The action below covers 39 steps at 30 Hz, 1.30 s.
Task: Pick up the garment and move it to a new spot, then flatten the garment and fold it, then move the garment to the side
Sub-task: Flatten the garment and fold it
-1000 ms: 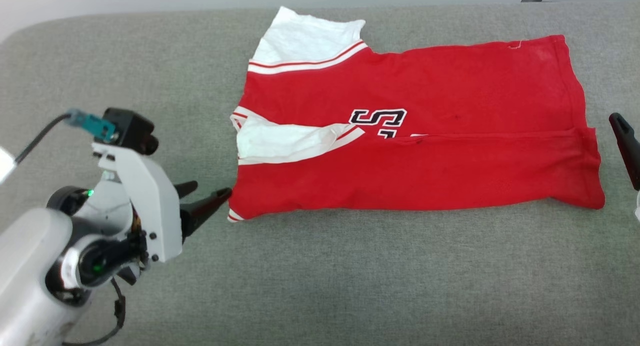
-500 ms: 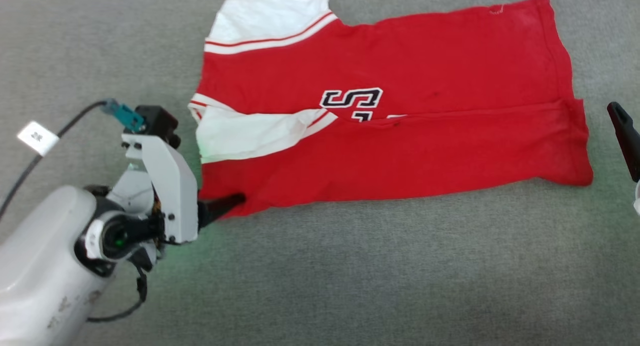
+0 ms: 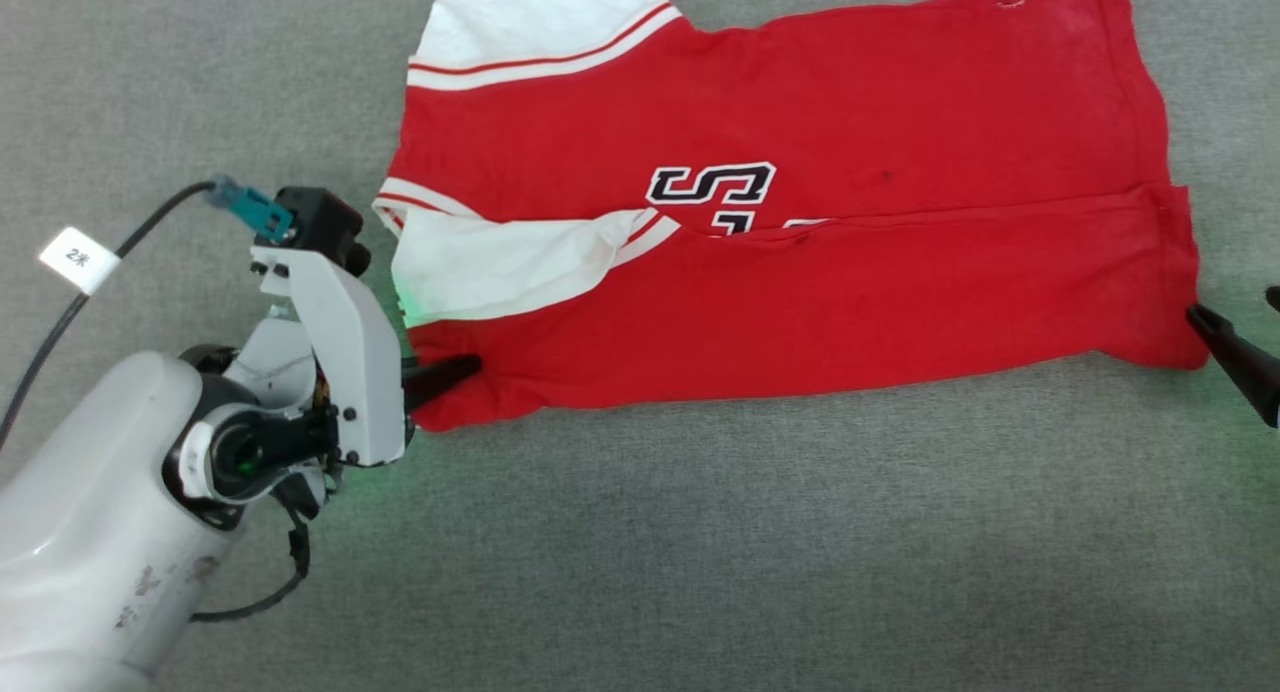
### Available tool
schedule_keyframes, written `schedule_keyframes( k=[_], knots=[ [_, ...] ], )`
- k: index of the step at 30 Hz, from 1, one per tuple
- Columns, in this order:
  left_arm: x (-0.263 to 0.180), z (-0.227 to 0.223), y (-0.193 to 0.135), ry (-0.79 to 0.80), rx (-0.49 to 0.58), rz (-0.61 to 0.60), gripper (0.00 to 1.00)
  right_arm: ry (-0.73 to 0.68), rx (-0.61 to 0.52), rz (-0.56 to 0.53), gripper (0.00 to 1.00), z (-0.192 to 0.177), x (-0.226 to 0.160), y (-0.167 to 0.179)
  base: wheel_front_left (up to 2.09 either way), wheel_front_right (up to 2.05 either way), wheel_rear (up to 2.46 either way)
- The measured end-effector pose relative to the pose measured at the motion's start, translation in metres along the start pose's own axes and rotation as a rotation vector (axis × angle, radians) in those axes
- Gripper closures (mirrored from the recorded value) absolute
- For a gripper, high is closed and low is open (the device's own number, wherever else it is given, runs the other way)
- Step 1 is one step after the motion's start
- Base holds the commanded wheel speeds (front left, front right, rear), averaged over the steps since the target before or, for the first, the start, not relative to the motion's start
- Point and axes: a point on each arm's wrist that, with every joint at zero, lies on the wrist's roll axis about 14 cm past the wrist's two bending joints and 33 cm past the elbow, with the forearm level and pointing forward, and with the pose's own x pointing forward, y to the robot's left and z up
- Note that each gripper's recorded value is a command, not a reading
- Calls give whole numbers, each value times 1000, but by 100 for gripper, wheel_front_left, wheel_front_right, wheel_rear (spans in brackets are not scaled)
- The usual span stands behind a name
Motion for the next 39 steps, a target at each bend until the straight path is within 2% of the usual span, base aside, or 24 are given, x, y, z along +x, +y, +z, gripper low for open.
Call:
schedule_keyframes(
  k=[3,5,9,12,13,14,15,23,39],
  knots=[
    [1,0,0,-8,5,-10,100,79,-50,-5,0,-3,4,-1,0,0,0],
    [3,0,-1,-17,8,-15,100,114,-50,7,0,-2,9,2,0,0,0],
    [5,1,-2,-28,10,-23,100,264,-32,30,0,-24,17,5,0,0,0],
    [7,2,-1,-36,6,-31,100,313,-37,32,0,-27,21,4,0,0,0],
    [8,2,-2,-41,4,-35,100,321,-32,36,16,-28,23,4,0,0,0],
    [8,2,-2,-45,2,-38,100,328,-28,42,60,-29,24,6,0,0,0],
    [8,2,-2,-50,-2,-38,100,332,-22,49,100,-29,26,7,0,0,0],
    [1,-2,-4,-85,-23,-47,100,298,-2,78,100,-26,21,15,0,0,0],
    [-50,-64,-20,-133,-30,-47,100,285,-7,79,100,-55,-35,20,0,0,0]
  ],
)
